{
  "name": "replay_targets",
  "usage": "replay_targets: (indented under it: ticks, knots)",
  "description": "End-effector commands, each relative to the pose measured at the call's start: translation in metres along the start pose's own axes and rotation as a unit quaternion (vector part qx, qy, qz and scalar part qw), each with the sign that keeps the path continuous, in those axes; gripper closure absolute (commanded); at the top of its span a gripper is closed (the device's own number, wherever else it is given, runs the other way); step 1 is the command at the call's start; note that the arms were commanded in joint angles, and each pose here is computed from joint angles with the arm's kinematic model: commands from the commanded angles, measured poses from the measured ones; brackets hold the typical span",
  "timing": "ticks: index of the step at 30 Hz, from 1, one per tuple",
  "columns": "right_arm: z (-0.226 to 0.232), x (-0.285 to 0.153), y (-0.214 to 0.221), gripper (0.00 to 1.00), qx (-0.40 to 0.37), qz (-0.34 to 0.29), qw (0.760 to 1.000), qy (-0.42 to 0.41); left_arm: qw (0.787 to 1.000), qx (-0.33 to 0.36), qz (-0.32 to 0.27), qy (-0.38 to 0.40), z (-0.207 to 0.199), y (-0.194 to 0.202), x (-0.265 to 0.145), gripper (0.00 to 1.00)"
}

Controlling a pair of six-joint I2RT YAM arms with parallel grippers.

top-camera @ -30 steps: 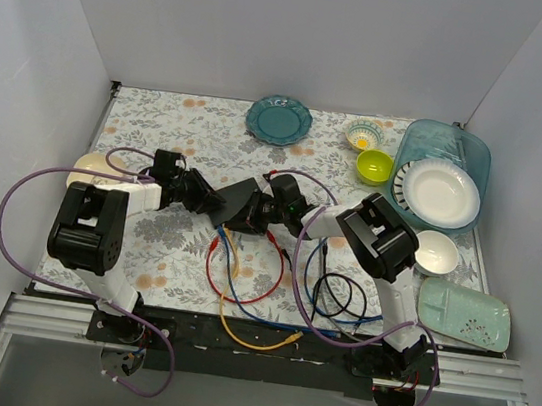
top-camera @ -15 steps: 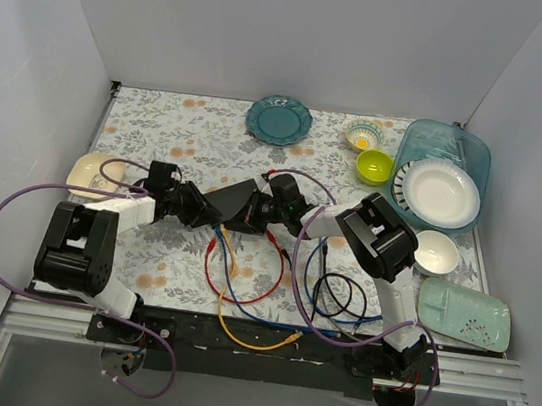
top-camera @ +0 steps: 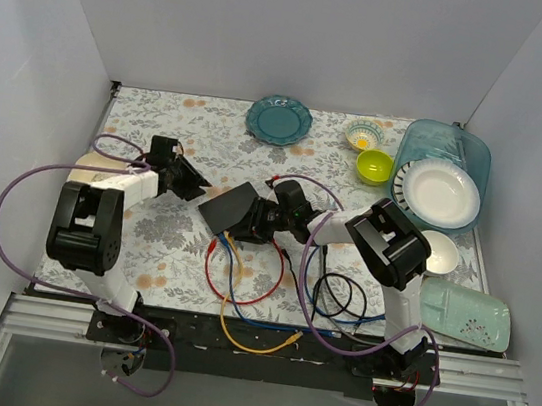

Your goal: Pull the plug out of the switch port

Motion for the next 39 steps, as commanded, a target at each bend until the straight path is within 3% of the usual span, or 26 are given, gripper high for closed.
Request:
replay_targets:
  ticks: [1,11,20,26,32,36,39]
  knots:
    - [-0.033,0.001,0.018,0.6,0.015,0.036,0.995,0.088,0.999,-0.004,0.022,-0.045,0.01,-0.001,0.018,0.71]
    - [-0.028,0.013,0.01,0.55,0.01,0.037,0.996,0.075,0.996,-0.014,0.075,-0.047,0.045,0.027,0.014,0.73]
    - [-0.039,0.009,0.023,0.68,0.003,0.056,0.996,0.07,0.997,-0.003,0.073,-0.041,0.043,0.027,0.011,0.73]
    - [-0.046,0.001,0.032,0.6,-0.009,0.069,0.996,0.056,0.997,0.0,0.073,-0.034,0.039,0.025,0.01,0.73]
    - [-0.05,-0.003,0.039,0.57,-0.008,0.073,0.996,0.052,0.999,-0.004,0.04,0.027,0.011,0.018,-0.018,0.72]
    - [-0.05,-0.003,0.039,0.57,-0.011,0.073,0.996,0.048,0.993,-0.004,0.061,0.097,-0.004,0.025,-0.033,0.71]
    - [-0.052,-0.003,0.039,0.59,-0.012,0.075,0.996,0.048,0.989,0.01,0.107,0.105,0.002,0.04,-0.027,0.72]
Point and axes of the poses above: each gripper's point midway between its finger pads, its own x axis out along the fingers, its own z axis along the line the jaws close on, y = z × x, the point moved 10 cm from there along -x, back along the fingers, and after that the axes turned 2 degrees about -x, right-handed, at the moved point
